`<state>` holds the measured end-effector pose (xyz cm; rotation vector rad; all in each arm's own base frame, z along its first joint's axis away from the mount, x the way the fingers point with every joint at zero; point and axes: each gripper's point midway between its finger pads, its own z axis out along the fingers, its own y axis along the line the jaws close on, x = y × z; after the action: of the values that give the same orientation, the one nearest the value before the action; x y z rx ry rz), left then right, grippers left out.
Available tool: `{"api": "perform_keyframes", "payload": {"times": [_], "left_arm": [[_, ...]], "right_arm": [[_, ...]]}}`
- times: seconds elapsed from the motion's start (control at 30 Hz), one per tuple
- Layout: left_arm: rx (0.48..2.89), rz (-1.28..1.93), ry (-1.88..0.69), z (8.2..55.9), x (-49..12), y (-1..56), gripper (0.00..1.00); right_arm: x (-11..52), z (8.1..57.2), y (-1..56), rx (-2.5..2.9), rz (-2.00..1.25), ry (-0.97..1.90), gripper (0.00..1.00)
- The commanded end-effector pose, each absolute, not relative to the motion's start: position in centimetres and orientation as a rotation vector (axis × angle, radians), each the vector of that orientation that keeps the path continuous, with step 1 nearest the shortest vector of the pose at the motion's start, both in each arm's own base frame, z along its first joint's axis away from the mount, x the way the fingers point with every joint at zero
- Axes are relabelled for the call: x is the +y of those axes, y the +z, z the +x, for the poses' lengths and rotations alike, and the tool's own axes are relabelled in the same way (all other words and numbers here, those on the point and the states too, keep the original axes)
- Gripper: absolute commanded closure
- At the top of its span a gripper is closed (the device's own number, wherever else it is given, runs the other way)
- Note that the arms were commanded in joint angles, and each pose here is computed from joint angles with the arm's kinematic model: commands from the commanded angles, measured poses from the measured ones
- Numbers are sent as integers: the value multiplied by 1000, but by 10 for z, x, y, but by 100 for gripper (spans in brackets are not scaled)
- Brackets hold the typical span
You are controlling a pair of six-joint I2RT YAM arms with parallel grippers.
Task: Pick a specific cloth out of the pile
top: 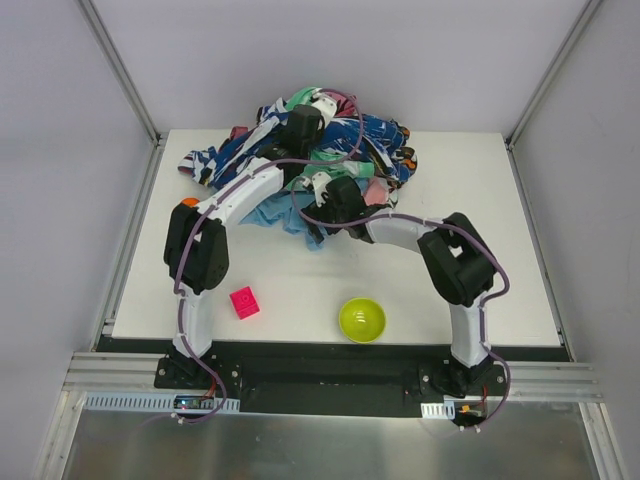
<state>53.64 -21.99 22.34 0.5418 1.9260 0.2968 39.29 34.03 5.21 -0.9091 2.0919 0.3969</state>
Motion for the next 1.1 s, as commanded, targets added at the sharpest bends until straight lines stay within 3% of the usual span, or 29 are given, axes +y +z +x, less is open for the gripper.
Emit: {"api": "perform_keyframes", "payload": {"times": [0.0, 0.27, 0.33, 0.4, 0.53, 0.67, 1.07], "left_arm": [[1857, 439, 82, 531, -230, 269, 100], [1890, 419, 37, 531, -226, 262, 100], [1899, 414, 26, 529, -225, 260, 100], [1904, 413, 23, 528, -224, 259, 100], [1913, 404, 16, 527, -222, 258, 100], [1926, 387, 17, 524, -218, 256, 100], [1990, 338, -97, 494, -219, 246, 100]], "right_arm": [[333, 419, 67, 2147, -874, 206, 2], [328, 400, 26, 2332, -1001, 132, 11], [331, 392, 19, 2359, -1013, 171, 19], [334, 385, 17, 2369, -1024, 198, 34], [340, 385, 40, 2275, -1015, 195, 80], [340, 392, 101, 2146, -951, 192, 99], [301, 345, 311, 1689, -677, 403, 99]]}}
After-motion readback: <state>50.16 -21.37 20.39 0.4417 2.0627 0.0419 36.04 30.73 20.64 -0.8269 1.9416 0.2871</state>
